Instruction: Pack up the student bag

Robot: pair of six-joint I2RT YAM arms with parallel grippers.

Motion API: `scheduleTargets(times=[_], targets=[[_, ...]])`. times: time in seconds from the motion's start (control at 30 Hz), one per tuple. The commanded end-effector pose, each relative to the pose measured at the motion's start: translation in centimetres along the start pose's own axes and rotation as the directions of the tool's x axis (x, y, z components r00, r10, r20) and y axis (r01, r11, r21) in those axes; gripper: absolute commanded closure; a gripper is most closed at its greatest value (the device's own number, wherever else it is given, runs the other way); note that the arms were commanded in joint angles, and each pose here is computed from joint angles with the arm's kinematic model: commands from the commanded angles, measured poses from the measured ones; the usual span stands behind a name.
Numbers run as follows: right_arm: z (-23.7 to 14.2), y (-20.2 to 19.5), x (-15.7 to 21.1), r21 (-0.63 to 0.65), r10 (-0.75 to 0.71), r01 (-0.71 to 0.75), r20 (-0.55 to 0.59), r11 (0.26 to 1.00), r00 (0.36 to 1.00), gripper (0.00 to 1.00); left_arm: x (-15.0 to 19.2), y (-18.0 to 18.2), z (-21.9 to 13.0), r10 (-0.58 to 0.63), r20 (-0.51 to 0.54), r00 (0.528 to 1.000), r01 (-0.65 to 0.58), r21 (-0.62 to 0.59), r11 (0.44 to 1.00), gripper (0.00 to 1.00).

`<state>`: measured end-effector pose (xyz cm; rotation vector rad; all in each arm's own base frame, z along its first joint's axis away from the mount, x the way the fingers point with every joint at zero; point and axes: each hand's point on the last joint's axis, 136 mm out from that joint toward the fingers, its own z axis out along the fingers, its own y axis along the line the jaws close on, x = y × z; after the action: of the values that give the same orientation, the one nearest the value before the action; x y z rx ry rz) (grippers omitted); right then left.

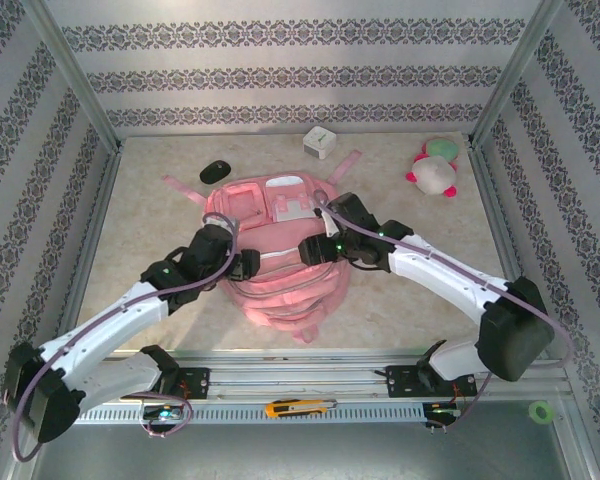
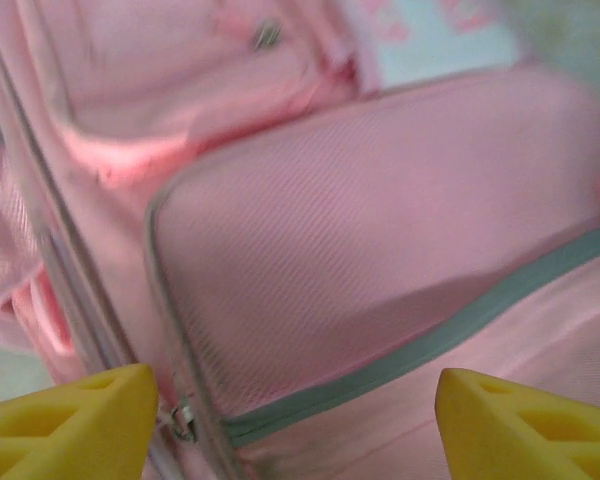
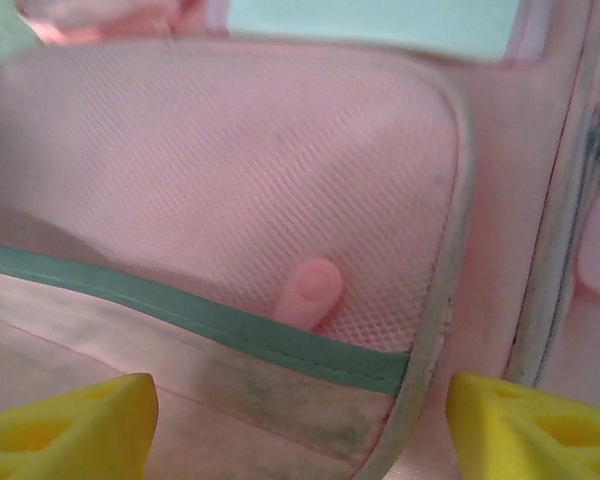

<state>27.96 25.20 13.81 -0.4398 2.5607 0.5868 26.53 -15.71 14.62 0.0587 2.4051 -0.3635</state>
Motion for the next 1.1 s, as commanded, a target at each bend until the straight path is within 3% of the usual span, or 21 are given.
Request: scheduleTargets(times=[0.0,0.1,0.27,0.37,0.43,0.47,0.53,0.57,0.63,0.7,1.0,1.07], targets=[[2.4,-3.8,2.8,0.134,0.04,-0.031,-0.068,0.991,0.997,0.33,1.6,2.0,1.7,-0.046,-0.027,0.999,0.043,-0.089,0.995,0.3],[3.7,-6.1,4.1,0.209,0.076,-0.06,-0.07,0.976,0.995,0.4,3.0,2.8,3.2,-0.029,-0.056,0.998,0.022,-0.123,0.992,0.37],[2.4,-5.4,2.6,0.182,0.032,-0.033,0.006,0.983,0.999,0.38,2.1,2.3,3.1,-0.015,-0.033,0.999,0.011,-0.107,0.994,0.39],[-0.6,-3.4,0.0,0.158,-0.115,0.097,0.112,0.983,0.987,0.36,-0.1,2.0,1.4,-0.009,0.042,0.999,0.013,-0.095,0.995,0.35],[-2.7,-0.6,-1.2,0.133,-0.305,0.283,0.188,0.95,0.934,0.35,-1.6,2.5,0.1,-0.03,0.096,0.995,0.039,-0.096,0.995,0.29],[-3.5,0.6,-1.3,0.132,-0.405,0.385,0.213,0.914,0.889,0.35,-2.0,2.7,-0.4,-0.041,0.112,0.993,0.052,-0.095,0.994,0.27],[-4.7,4.2,-0.4,0.129,-0.656,0.647,0.253,0.752,0.711,0.36,-3.1,3.5,-1.5,-0.066,0.148,0.987,0.081,-0.098,0.992,0.26],[-4.9,5.5,0.5,0.121,-0.753,0.753,0.256,0.647,0.606,0.38,-3.4,3.8,-1.9,-0.071,0.159,0.985,0.088,-0.1,0.991,0.26],[-4.8,7.9,3.0,0.105,-0.908,0.923,0.252,0.37,0.336,0.43,-3.7,4.6,-2.5,-0.071,0.172,0.983,0.092,-0.115,0.989,0.26],[-4.1,8.9,4.3,0.103,-0.956,0.976,0.244,0.19,0.16,0.47,-3.7,5.3,-2.7,-0.071,0.169,0.983,0.094,-0.131,0.987,0.26],[2.0,10.1,5.1,0.175,-0.962,0.974,0.203,-0.146,-0.181,0.49,-3.5,6.2,-3.1,-0.117,0.184,0.976,0.141,-0.122,0.982,0.26],[3.1,9.7,5.5,0.175,-0.957,0.965,0.181,-0.193,-0.225,0.49,-3.5,6.2,-3.2,-0.116,0.187,0.976,0.14,-0.121,0.983,0.26]])
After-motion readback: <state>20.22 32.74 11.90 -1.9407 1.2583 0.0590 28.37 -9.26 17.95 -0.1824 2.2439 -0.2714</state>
